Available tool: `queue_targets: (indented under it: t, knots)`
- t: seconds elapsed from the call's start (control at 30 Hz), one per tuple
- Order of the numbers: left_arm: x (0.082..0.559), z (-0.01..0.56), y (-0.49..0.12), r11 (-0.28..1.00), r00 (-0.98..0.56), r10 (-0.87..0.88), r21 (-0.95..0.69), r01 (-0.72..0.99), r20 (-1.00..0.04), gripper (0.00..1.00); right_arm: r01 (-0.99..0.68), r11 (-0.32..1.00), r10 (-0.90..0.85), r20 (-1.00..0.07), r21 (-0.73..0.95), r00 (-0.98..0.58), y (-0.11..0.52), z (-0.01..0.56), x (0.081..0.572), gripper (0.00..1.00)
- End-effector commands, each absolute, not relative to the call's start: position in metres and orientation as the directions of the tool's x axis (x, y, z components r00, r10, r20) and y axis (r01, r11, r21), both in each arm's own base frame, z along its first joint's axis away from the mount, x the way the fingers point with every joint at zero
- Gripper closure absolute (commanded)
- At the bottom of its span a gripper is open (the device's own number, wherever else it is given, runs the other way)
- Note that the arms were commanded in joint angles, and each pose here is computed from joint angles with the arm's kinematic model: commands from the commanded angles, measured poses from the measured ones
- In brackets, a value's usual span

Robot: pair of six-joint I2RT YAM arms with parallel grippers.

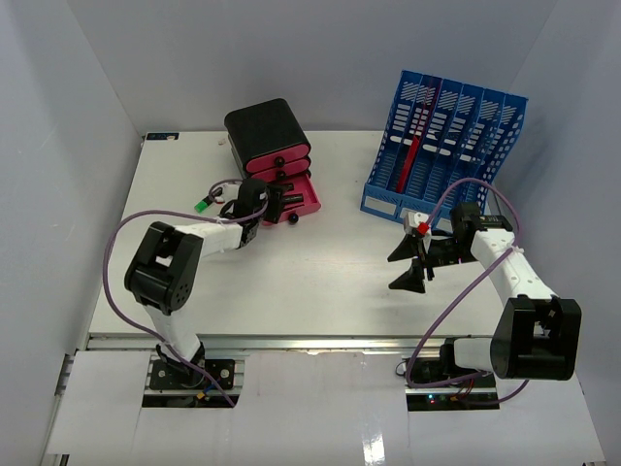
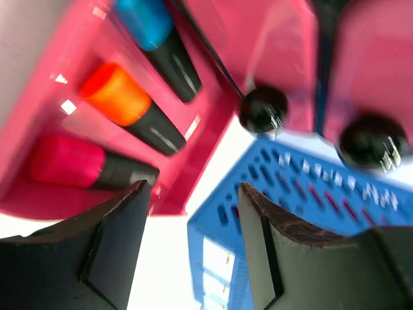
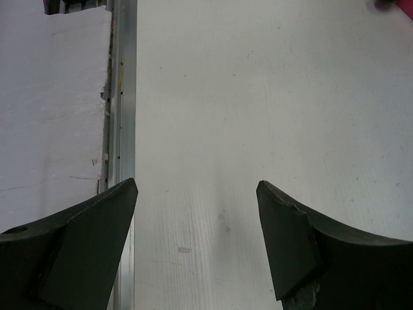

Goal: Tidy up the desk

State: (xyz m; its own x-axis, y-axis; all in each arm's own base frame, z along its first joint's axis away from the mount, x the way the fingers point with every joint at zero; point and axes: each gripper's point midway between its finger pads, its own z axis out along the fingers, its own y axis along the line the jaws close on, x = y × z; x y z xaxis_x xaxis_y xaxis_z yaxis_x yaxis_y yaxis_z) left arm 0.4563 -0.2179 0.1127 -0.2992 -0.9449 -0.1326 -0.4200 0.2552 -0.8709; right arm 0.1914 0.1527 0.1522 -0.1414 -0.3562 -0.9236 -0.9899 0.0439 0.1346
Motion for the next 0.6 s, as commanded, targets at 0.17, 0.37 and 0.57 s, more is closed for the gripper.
queue_targets:
  t: [0.17, 0.37, 0.57]
  knots:
    - [0.390, 0.220, -0.165, 0.797, -0.314, -0.506, -0.575, 0.187, -0.803, 0.35, -0.994, 0.022, -0.304, -0.947, 0.103, -0.105, 0.157, 0.171, 0.192, 0.18]
    - [0.396, 0.207, -0.085, 0.962, -0.322, -0.023, -0.109, 0.250, -0.947, 0.19, -0.995, 0.006, -0.289, -0.952, 0.101, -0.098, 0.158, 0.174, 0.189, 0.18]
    - [0.430, 0.157, -0.014, 0.984, -0.456, 0.073, -0.010, 0.176, -0.887, 0.15, -0.997, 0.031, -0.279, -0.957, 0.071, -0.077, 0.153, 0.177, 0.191, 0.18]
